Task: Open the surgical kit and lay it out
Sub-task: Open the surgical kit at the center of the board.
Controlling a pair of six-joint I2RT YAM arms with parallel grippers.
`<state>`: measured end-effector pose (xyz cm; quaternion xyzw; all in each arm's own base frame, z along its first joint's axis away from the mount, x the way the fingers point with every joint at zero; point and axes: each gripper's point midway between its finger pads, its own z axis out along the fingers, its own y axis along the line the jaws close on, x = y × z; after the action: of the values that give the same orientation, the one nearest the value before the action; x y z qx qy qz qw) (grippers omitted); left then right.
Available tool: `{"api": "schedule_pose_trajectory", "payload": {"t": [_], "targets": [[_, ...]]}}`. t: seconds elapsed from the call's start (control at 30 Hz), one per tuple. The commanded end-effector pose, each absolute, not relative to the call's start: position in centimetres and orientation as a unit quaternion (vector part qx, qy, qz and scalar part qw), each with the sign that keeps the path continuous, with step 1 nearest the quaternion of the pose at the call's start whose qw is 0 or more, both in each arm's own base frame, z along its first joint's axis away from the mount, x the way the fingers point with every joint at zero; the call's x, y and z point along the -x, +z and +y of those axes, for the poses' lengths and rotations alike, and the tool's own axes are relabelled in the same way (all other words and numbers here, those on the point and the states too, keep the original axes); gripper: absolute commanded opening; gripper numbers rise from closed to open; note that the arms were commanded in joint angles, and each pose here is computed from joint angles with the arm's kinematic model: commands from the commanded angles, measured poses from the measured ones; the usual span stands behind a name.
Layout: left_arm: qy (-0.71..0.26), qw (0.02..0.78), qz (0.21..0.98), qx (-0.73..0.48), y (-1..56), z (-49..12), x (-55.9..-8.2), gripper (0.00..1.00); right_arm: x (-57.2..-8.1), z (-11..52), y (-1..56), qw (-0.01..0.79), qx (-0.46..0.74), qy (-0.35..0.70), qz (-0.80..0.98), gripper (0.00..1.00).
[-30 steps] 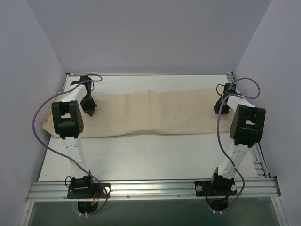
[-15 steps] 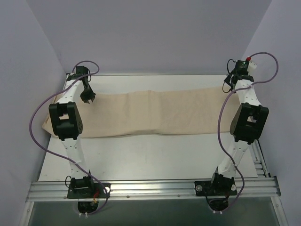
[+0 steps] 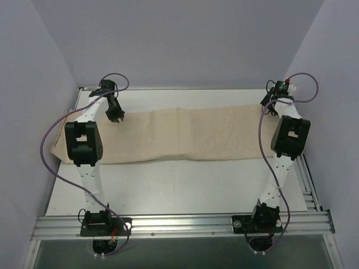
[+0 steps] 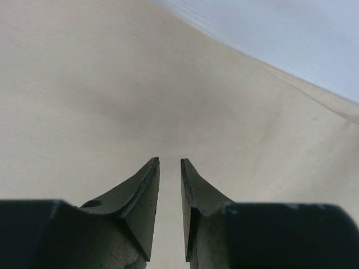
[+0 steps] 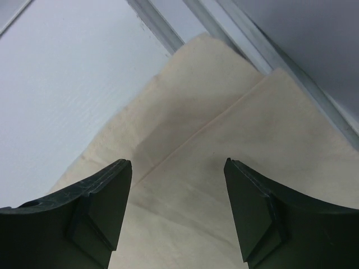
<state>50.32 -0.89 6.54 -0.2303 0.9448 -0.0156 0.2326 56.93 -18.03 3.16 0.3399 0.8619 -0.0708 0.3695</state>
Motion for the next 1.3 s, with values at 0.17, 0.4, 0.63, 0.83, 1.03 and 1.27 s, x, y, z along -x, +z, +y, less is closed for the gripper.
{"api": "schedule_pose_trajectory", "payload": {"t": [0.17,0.4,0.63,0.83,1.03,1.27], "targets": [[-0.045,0.243,0.945,0.214,6.9,-3.5,-50.4,0.32,-58.6,-22.2,7.8,0.422,-0.330,-0.120,0.836,0.68],[-0.038,0.237,0.946,0.216,7.1,-3.0,-49.8,0.33,-60.1,-23.3,5.3,0.411,-0.330,-0.102,0.844,0.68],[-0.051,0.239,0.944,0.222,7.4,-3.5,-50.0,0.34,-61.1,-22.7,3.0,0.400,-0.316,-0.085,0.856,0.63],[-0.044,0.233,0.945,0.225,7.0,-3.2,-49.8,0.34,-61.4,-21.9,2.3,0.399,-0.314,-0.077,0.858,0.51],[-0.041,0.234,0.945,0.226,7.2,-3.1,-49.8,0.34,-61.2,-22.4,3.6,0.409,-0.320,-0.094,0.849,0.24],[-0.039,0.233,0.945,0.224,7.5,-3.1,-49.6,0.35,-61.3,-22.9,5.6,0.422,-0.318,-0.104,0.843,0.00]]}}
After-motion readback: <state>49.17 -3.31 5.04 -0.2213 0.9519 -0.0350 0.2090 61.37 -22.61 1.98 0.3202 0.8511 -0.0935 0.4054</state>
